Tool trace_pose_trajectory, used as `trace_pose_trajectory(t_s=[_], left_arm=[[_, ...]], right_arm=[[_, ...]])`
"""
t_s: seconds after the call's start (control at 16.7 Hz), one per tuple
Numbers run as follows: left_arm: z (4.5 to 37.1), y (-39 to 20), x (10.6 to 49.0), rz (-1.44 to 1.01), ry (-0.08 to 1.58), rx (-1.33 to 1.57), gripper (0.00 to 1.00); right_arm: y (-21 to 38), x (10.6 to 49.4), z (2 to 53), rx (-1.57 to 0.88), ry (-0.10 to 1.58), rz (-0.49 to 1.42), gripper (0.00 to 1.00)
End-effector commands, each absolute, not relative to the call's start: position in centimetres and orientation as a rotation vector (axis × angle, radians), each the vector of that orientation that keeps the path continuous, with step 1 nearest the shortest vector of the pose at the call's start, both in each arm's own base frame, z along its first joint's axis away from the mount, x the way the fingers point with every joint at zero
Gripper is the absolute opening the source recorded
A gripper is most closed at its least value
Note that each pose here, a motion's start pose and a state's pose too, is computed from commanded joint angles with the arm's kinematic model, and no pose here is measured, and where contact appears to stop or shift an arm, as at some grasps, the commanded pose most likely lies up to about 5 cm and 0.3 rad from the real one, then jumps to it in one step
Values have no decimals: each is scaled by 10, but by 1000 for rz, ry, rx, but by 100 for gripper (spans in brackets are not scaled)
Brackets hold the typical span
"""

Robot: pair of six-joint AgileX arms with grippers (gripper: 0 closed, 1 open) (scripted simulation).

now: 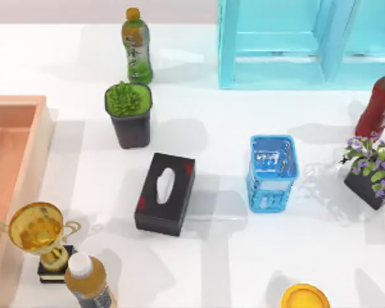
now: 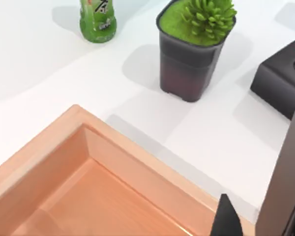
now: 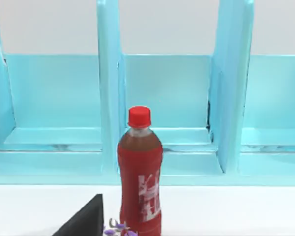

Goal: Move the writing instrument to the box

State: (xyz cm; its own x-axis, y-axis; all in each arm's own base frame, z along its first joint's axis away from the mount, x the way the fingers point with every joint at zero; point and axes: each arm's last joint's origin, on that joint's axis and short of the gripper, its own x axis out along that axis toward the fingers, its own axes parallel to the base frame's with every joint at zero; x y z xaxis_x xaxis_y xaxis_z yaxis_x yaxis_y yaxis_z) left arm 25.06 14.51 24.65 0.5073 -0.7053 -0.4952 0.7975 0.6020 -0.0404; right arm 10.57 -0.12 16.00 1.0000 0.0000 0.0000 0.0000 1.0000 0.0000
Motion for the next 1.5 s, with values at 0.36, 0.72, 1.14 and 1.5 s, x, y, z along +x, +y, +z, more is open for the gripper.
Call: trace_pose_trajectory(t_s=[0.36,0.72,1.14,1.5], left_arm=[[242,167,228,-935,345,208,0],[241,169,225,-933,332,200,0],[223,155,235,-950,348,190,0],[202,151,246,-911,323,236,0]], right_arm=[[-1,106,160,0,0,0,100],[-1,106,160,0,0,0,100],[-1,106,160,0,0,0,100],[-1,106,160,0,0,0,100]])
